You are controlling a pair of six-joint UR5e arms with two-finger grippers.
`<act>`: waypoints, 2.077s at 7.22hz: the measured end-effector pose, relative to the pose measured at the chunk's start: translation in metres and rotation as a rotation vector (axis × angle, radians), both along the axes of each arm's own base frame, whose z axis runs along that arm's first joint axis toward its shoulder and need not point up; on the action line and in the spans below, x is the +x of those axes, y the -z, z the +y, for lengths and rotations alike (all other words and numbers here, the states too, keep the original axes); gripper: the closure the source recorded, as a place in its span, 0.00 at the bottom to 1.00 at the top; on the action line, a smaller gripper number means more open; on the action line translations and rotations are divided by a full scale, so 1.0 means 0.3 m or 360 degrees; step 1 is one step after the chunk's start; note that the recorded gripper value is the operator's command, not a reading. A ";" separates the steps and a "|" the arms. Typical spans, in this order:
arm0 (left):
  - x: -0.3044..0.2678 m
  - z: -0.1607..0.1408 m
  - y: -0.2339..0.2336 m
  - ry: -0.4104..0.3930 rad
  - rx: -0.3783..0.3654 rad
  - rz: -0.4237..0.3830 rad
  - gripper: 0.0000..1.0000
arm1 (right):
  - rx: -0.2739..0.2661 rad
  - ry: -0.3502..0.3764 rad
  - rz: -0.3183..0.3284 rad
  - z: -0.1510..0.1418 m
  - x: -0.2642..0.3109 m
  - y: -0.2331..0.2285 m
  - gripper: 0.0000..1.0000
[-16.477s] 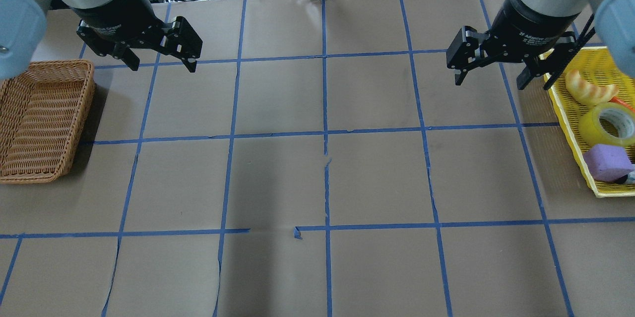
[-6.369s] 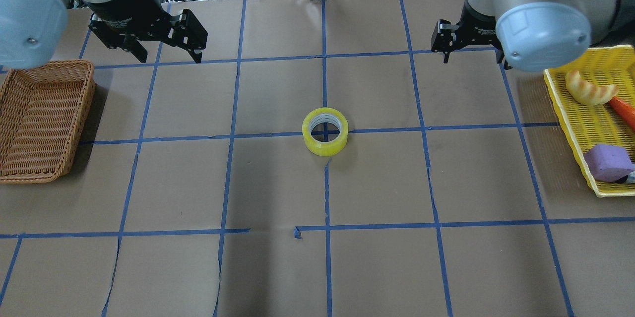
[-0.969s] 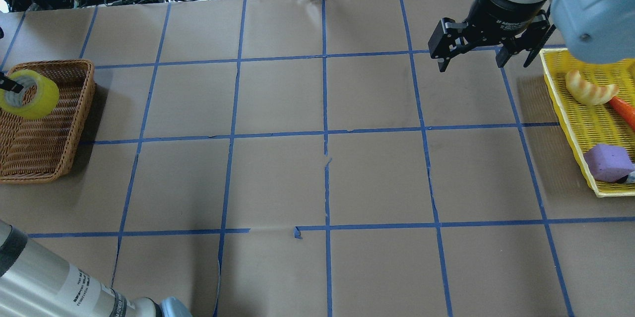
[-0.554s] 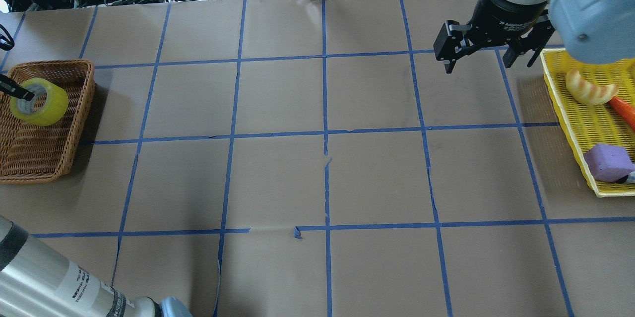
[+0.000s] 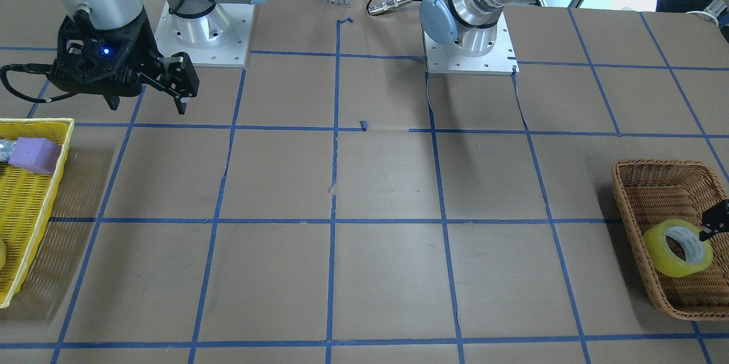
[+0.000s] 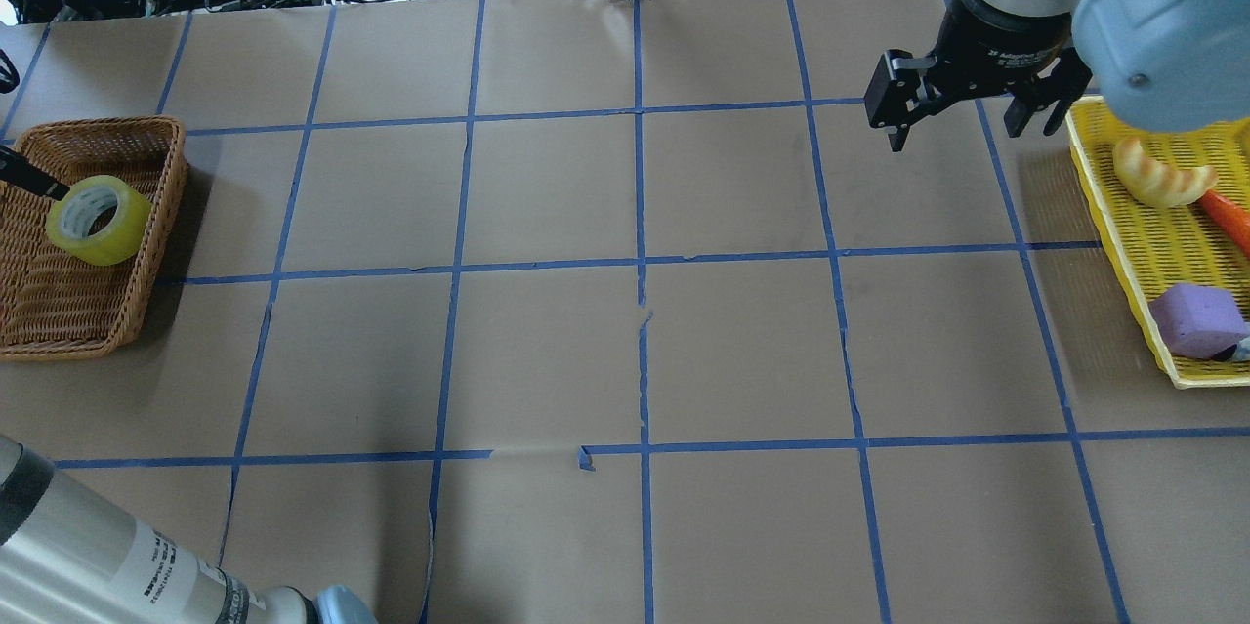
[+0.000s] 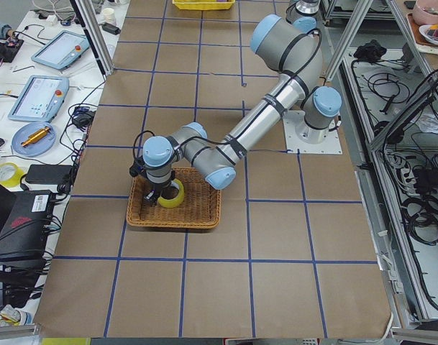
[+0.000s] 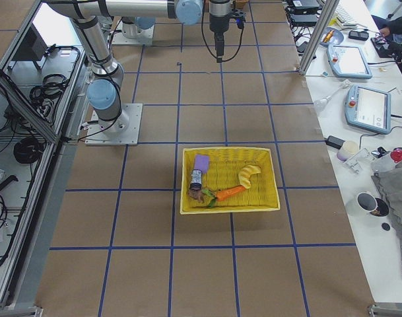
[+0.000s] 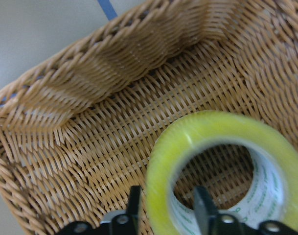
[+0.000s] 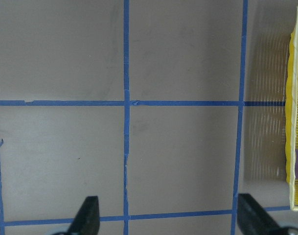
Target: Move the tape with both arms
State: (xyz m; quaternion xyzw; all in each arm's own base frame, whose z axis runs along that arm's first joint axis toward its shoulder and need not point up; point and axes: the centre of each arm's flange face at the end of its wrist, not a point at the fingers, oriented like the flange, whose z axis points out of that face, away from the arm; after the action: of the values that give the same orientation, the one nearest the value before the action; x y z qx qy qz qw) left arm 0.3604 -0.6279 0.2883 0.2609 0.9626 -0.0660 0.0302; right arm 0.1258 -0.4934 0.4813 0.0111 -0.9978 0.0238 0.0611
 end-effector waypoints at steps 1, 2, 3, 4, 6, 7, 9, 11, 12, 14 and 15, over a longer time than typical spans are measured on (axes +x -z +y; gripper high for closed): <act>-0.107 -0.014 -0.111 -0.0014 0.0001 0.0009 0.00 | -0.0002 -0.0001 0.0000 0.003 0.000 0.000 0.00; -0.294 -0.040 -0.231 -0.0080 0.0019 0.0024 0.00 | -0.0002 -0.0001 0.0000 0.002 0.000 0.002 0.00; -0.512 -0.041 -0.350 -0.0183 0.0064 0.0041 0.00 | -0.0001 -0.0001 0.0000 0.002 0.000 0.003 0.00; -0.726 -0.012 -0.458 -0.0320 0.0108 0.0063 0.00 | 0.0000 -0.0001 -0.0001 0.002 0.000 0.004 0.00; -1.133 0.076 -0.626 -0.0583 0.0092 0.0095 0.00 | -0.0006 -0.0001 -0.0003 0.004 0.001 0.000 0.00; -1.341 0.131 -0.671 -0.0721 0.0071 0.0121 0.00 | -0.0007 0.0000 -0.0004 0.005 0.001 -0.002 0.00; -1.607 0.268 -0.709 -0.0900 0.0062 0.0168 0.00 | 0.0000 0.0001 -0.0003 0.006 0.001 0.002 0.00; -1.667 0.356 -0.713 -0.0916 0.0077 0.0183 0.00 | 0.0001 0.0005 -0.0006 0.004 0.001 0.005 0.00; -1.674 0.378 -0.720 -0.0914 0.0074 0.0189 0.00 | 0.0001 0.0006 -0.0008 0.006 0.002 0.003 0.00; -1.675 0.408 -0.726 -0.0916 0.0079 0.0181 0.00 | -0.0004 0.0002 -0.0035 0.019 0.008 -0.012 0.00; -1.669 0.418 -0.735 -0.0919 0.0074 0.0179 0.00 | -0.0008 -0.0001 -0.0076 0.031 0.017 -0.028 0.00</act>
State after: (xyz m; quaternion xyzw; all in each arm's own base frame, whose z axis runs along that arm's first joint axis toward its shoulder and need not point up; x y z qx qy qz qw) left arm -0.1404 -0.5025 0.5086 -0.0274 0.9985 -0.0470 -0.0118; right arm 0.1309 -0.4840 0.4897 0.0107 -0.9989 0.0267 0.0371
